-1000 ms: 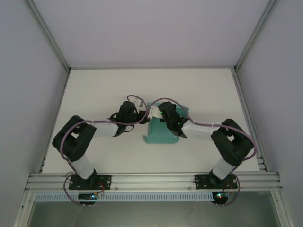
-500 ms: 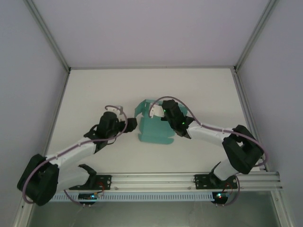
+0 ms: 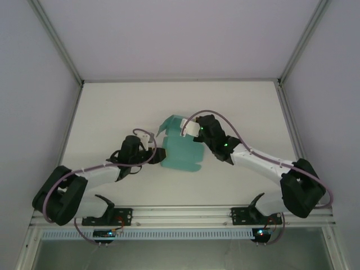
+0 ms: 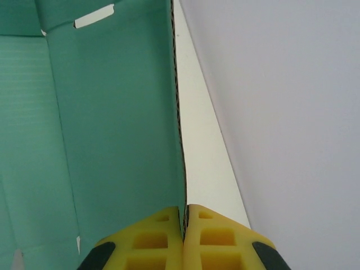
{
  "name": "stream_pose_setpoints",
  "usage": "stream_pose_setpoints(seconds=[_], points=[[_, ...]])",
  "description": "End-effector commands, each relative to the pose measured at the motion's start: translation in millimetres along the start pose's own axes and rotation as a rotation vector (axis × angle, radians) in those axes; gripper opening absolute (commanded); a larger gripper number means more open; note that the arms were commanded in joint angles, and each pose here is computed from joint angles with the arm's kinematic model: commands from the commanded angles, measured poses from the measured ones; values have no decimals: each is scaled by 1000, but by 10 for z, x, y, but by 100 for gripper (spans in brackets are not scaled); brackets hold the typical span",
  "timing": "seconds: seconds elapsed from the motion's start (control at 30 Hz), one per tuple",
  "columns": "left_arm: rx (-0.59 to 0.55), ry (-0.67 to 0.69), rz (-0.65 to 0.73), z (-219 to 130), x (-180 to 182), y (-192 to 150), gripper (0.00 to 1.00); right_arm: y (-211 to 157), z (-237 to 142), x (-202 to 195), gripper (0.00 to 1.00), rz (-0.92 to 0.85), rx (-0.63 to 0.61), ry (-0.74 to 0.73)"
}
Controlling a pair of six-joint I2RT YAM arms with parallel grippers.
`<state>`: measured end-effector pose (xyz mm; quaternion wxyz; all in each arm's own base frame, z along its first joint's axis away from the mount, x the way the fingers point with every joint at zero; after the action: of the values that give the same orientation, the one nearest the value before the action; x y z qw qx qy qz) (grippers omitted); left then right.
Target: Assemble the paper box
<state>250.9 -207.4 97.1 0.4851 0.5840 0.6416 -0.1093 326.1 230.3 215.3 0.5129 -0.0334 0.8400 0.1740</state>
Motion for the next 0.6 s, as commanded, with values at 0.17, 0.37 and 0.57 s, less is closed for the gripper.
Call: stream_pose_setpoints(seconds=[0.17,0.37,0.57], points=[[-156,-222,94,-163,-404,372,12,-31,-329,-80,0,137,-142,61],[-151,-373,105,-303,-612,363,0,-60,-367,-97,0,173,-175,58],[-104,-563,98,-565,-856,314,0,-145,-338,-218,0,218,-186,23]])
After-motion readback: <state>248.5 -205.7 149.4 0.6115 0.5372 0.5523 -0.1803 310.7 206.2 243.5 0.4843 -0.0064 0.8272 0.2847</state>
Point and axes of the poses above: each hand's point on the last joint's axis, 136 mm out from that joint toward the fingers, its own z axis out along the fingers, its own x axis along the line the jaws close on, y = z × x, the point moved 3 cm from there along -z, back along the fingers, and after that the axes turned 14 degrees about -z, right-handed, at the moved point
